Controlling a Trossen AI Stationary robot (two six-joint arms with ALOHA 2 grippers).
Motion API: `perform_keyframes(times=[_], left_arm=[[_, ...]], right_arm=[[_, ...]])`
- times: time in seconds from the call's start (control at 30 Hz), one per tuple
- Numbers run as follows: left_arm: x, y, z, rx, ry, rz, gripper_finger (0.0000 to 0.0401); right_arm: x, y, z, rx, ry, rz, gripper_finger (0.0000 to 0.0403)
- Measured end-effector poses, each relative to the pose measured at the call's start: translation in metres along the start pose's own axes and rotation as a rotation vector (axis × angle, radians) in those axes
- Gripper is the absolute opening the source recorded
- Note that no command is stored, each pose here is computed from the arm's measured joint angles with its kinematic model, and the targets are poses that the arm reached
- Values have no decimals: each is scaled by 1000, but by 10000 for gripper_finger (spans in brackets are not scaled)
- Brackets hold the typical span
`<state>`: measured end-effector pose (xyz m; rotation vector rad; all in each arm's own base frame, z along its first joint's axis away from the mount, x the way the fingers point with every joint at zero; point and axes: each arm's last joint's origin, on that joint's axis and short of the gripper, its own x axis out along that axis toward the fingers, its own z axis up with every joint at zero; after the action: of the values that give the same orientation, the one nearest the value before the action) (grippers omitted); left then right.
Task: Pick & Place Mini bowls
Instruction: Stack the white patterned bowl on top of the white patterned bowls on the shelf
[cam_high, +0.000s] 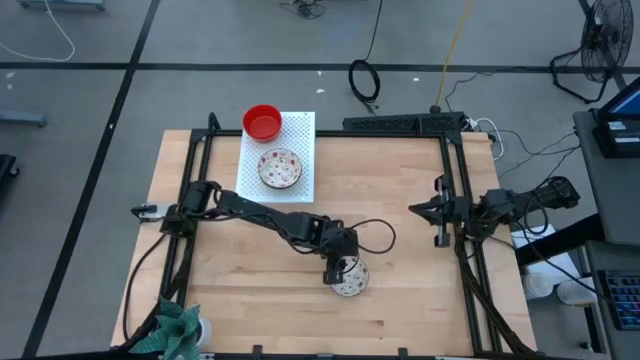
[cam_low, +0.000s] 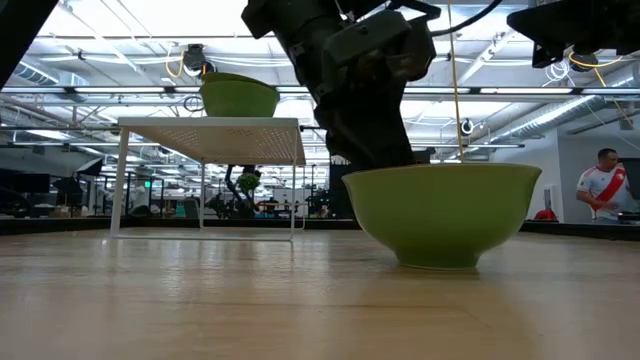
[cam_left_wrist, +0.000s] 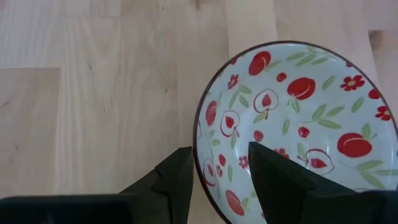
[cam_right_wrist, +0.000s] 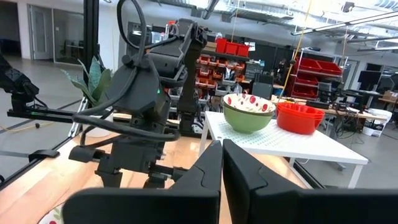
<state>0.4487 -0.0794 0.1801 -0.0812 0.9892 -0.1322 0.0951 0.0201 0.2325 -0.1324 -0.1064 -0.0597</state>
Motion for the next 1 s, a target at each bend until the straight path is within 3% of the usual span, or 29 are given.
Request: perform_keyframes(times=[0.5,0.67,1.0], left_arm=[[1,1,-2,-8,11,2,157],[7,4,-14,-2,51,9,157],[8,4,-8,41,-30,-2,157]], right_arm=[[1,0,0,-6,3,1,0],[1,0,0,-10,3,1,0],[1,0,0,-10,4,1,0]])
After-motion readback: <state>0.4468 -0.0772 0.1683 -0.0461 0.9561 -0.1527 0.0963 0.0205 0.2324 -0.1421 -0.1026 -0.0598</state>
